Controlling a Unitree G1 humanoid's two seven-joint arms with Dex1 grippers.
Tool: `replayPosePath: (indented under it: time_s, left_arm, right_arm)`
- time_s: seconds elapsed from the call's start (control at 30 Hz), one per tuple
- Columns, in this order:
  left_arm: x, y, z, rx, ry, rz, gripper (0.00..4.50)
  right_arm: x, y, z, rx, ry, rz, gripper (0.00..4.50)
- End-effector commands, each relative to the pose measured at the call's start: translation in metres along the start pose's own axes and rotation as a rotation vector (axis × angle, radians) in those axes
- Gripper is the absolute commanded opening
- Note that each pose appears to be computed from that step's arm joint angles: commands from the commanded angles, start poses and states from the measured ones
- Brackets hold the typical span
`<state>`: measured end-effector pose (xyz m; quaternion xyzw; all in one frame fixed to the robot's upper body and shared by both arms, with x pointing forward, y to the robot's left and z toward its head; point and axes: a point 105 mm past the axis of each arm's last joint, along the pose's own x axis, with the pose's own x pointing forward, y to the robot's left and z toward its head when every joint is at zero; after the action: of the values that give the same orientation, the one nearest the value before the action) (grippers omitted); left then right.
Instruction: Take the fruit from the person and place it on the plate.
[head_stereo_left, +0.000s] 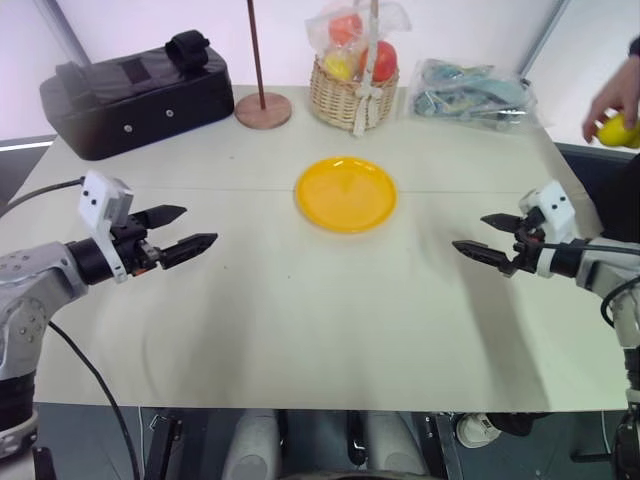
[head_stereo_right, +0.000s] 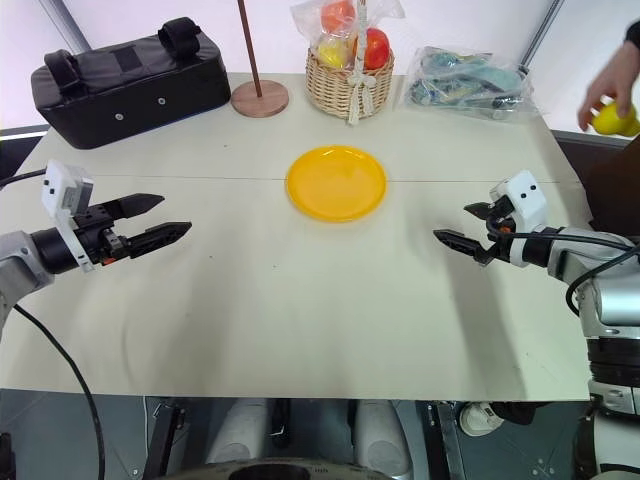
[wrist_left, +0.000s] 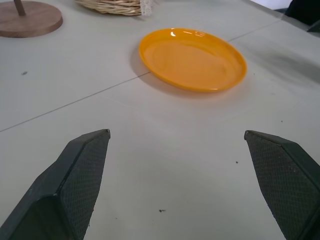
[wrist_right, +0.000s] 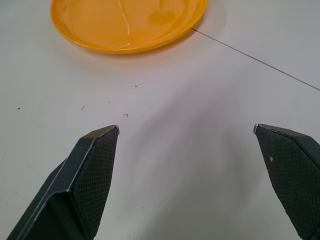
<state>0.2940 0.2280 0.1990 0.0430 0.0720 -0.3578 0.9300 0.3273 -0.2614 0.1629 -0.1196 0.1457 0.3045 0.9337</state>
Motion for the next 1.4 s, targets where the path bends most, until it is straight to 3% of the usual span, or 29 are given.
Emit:
replayPosePath:
  time_s: [0.03, 0.6, 0.8, 0.97, 1.13, 1.4]
  left_arm:
    - [-0.002, 0.0, 0.011, 0.046, -0.018, 0.005, 4.5]
    - [0.006, 0.006, 0.01, 0.042, -0.04, 0.039, 4.5]
    - [0.012, 0.008, 0.003, -0.005, -0.072, 0.068, 4.5]
    - [0.022, 0.006, 0.002, -0.014, -0.093, 0.073, 4.5]
    - [0.045, -0.005, 0.02, -0.032, -0.187, 0.029, 4.5]
    - [0.089, -0.035, 0.052, -0.048, -0.315, -0.122, 4.5]
  right_arm:
    - [-0.001, 0.001, 0.016, -0.043, -0.05, 0.002, 4.42]
    - [0.006, 0.003, 0.019, -0.052, -0.069, -0.006, 4.42]
    - [-0.012, 0.042, 0.091, 0.004, -0.318, 0.238, 4.42]
    - [-0.022, 0.067, 0.119, -0.008, -0.4, 0.36, 4.42]
    - [-0.018, 0.07, 0.125, -0.037, -0.402, 0.346, 4.42]
    - [-0.008, 0.065, 0.112, -0.035, -0.365, 0.302, 4.42]
